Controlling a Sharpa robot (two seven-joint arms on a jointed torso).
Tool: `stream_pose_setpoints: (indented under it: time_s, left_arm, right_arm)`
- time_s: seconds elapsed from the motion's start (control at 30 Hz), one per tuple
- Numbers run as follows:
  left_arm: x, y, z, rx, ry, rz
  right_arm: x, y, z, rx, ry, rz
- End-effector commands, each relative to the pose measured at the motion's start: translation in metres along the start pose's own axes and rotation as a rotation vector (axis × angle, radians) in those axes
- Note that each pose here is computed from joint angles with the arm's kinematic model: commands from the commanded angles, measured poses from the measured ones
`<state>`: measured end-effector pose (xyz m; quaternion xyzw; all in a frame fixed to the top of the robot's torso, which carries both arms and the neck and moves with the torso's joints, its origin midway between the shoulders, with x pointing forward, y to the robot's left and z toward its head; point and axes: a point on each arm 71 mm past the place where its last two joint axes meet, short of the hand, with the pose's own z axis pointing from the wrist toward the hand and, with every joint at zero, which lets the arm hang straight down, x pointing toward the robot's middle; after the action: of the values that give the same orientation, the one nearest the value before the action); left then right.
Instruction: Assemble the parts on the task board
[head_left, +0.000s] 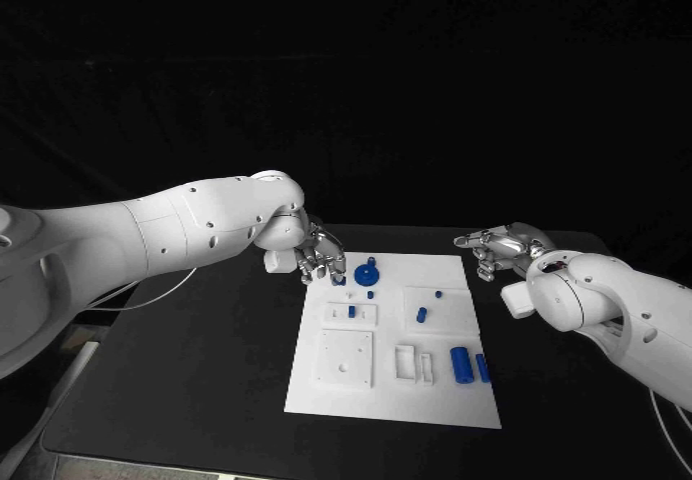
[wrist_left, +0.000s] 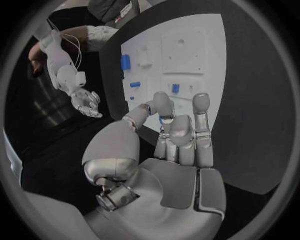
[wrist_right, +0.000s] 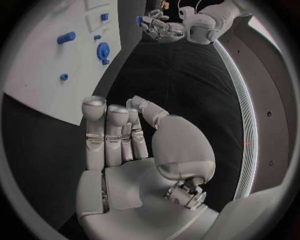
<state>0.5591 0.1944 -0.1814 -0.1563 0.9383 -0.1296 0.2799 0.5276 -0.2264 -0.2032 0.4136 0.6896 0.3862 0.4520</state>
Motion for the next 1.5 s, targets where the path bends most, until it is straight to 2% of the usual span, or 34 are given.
stream_pose_setpoints:
  time_s: [0.03,0.33,0.83,1.13,1.5]
  left_arm:
    - [0.0034,0.0002,0.0056,-0.041,-0.023,0.043]
    - [0.0190,0.0018,0.0210,-0.064,-0.008,0.076]
    - [0.0358,0.0084,0.0391,-0.095,-0.018,0.131]
    - [0.0399,0.0120,0.0461,-0.105,-0.024,0.137]
    - [0.0423,0.0098,0.0491,-0.111,-0.003,0.160]
  right_arm:
    - [0.003,0.003,0.000,-0.027,0.017,-0.023]
    - [0.004,0.004,0.000,-0.032,0.019,-0.032]
    - [0.003,0.006,0.000,-0.053,-0.003,-0.028]
    - [-0.003,0.011,0.002,-0.115,-0.038,0.049]
    - [-0.003,0.018,0.003,-0.199,-0.030,0.125]
